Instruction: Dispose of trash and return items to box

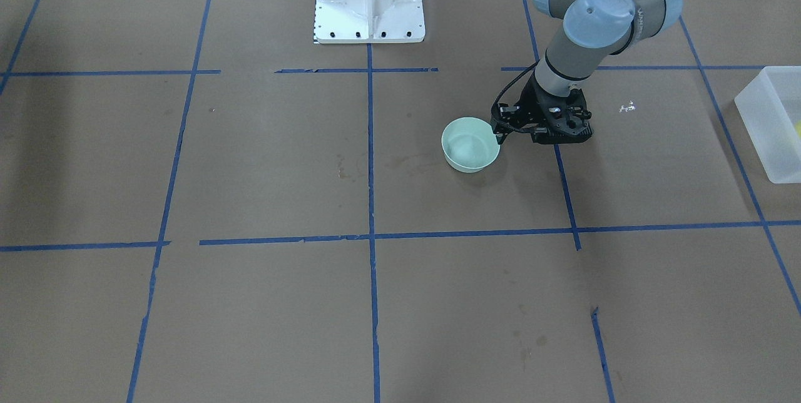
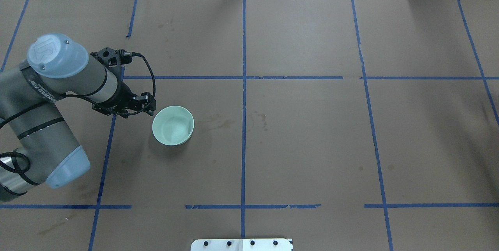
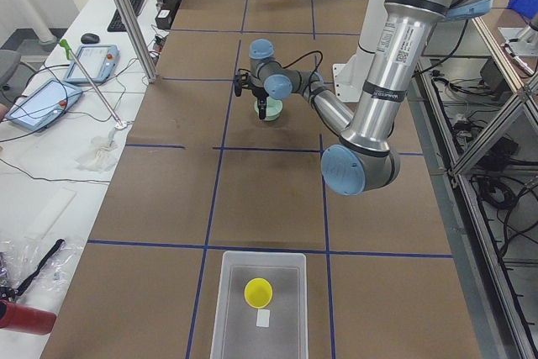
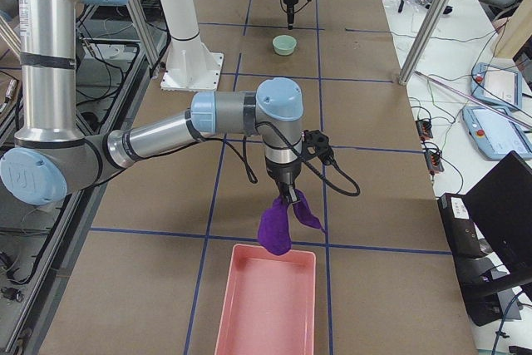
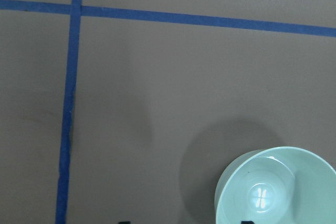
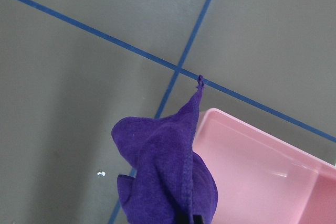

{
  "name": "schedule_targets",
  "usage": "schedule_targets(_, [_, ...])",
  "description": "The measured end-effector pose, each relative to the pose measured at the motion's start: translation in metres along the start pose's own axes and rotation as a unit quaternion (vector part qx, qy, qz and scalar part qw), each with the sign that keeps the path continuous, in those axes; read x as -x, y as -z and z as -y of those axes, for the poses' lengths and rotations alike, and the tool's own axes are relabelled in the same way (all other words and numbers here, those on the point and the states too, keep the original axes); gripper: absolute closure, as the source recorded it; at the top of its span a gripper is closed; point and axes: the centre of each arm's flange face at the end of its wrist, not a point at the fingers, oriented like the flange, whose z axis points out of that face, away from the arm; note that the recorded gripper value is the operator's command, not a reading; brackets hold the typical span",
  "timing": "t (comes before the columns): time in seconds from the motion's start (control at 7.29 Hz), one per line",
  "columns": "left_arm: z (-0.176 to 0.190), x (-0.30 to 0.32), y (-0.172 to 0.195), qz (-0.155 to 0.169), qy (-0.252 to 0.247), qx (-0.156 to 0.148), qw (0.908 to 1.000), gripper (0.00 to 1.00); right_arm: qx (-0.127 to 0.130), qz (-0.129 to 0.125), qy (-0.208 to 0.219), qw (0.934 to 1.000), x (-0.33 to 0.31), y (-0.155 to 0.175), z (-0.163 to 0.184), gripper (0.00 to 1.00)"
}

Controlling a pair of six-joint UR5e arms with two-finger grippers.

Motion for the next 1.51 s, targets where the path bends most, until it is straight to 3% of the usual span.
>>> schedule_targets(0.27, [0.002, -0.003, -0.004, 0.002, 0.001, 0.002, 1.0, 0.24, 0.02, -0.021, 0.015, 0.9995, -0.042, 0.009, -0.038, 1.0])
schedule_targets(0.55, [0.003, -0.008, -0.005, 0.0, -0.001, 0.002, 1.0, 0.24, 0.045, -0.016, 0.019, 0.9987, -0.074, -0.019, -0.054, 1.0])
schedule_targets(1.1, [-0.005, -0.015, -0.032, 0.015, -0.006, 0.015, 0.9998, 0.25, 0.053, -0.012, 0.017, 0.9984, -0.116, -0.08, -0.073, 1.0])
schedule_targets(1.37, [-0.014, -0.018, -0.048, 0.023, -0.011, 0.023, 0.9994, 0.4, 0.063, -0.004, 0.013, 0.9979, -0.12, -0.094, -0.08, 0.95])
schedule_targets(1.51, [-0.017, -0.02, -0.051, 0.024, -0.013, 0.026, 0.9993, 0.58, 0.069, 0.0, 0.012, 0.9976, -0.12, -0.101, -0.081, 0.38])
